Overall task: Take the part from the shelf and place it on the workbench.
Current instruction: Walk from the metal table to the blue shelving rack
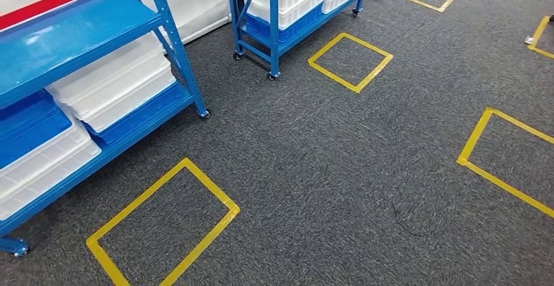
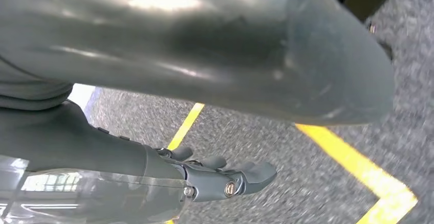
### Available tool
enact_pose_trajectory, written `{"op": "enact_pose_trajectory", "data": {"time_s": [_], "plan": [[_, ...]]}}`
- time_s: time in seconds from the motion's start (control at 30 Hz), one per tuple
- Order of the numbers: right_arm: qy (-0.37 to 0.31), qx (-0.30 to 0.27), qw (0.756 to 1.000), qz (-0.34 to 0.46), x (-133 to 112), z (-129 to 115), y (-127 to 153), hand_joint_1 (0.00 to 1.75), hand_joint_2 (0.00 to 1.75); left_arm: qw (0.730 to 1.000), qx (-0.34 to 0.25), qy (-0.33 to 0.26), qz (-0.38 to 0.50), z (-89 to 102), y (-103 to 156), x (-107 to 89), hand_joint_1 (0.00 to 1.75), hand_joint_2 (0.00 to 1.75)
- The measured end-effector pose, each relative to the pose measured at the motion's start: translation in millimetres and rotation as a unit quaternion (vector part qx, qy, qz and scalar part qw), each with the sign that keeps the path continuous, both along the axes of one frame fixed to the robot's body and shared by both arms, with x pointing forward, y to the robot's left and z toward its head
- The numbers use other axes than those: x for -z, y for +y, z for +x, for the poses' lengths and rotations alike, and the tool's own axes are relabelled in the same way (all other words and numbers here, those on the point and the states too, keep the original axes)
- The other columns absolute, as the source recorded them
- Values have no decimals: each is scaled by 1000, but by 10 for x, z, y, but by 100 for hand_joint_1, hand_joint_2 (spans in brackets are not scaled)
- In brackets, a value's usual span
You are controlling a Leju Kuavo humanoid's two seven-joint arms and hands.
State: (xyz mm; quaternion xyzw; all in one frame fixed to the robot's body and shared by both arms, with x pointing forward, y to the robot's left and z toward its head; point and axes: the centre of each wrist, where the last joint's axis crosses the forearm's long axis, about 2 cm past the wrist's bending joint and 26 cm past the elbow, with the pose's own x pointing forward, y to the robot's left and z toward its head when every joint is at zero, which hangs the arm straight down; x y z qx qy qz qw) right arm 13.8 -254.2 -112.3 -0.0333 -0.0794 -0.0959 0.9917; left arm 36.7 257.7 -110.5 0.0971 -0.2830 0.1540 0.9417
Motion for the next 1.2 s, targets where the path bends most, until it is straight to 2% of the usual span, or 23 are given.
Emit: {"op": "enact_pose_trajectory", "data": {"time_s": [0.23,0.93,1.2], "plan": [[-6,-1,1000,0,-4,52,4,0,0,1000,1,1,0,-10,4,1,0,0],[5,0,1000,4,1,-18,8,0,0,1000,5,0,-1,13,-4,-2,0,0],[-1,-1,1000,5,-4,45,15,0,0,1000,5,1,1,-8,1,1,0,0]]}}
